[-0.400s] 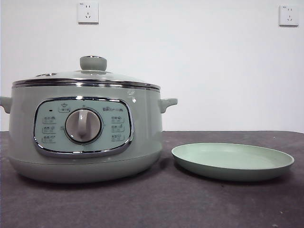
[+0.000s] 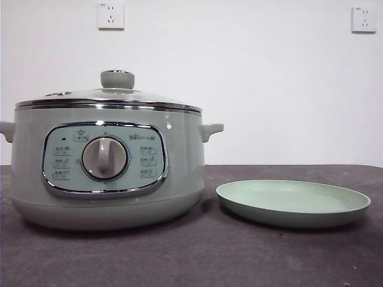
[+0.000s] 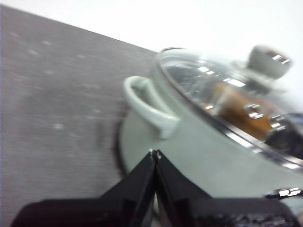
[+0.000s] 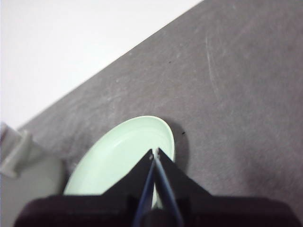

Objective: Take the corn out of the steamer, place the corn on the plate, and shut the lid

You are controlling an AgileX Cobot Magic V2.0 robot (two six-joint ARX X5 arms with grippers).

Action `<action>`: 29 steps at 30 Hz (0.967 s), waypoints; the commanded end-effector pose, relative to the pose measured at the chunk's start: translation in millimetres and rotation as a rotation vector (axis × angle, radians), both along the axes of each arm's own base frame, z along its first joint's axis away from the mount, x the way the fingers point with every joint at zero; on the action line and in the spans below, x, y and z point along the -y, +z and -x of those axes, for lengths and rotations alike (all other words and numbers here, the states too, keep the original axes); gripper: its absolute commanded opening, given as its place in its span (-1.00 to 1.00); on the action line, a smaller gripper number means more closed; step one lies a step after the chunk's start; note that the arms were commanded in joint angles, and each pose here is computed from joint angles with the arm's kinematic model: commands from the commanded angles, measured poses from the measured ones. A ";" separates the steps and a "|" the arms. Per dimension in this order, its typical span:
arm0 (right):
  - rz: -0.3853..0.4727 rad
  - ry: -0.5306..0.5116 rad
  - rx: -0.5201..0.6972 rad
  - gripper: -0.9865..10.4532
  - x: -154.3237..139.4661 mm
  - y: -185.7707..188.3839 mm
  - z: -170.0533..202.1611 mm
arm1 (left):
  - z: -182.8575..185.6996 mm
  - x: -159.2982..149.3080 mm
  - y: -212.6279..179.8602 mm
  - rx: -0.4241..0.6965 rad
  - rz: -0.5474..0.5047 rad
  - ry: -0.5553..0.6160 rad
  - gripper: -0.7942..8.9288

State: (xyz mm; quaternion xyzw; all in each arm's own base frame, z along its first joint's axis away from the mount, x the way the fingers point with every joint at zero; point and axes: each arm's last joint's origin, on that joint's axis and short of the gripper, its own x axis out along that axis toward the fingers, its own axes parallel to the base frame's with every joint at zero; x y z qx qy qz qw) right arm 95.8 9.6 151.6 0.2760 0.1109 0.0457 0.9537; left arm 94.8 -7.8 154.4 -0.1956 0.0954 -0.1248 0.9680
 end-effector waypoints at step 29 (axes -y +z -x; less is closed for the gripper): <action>0.164 0.431 -0.097 -0.85 -12.4 129.8 -24.1 | 7.5 5.9 107.5 -0.049 -0.079 -0.244 -0.85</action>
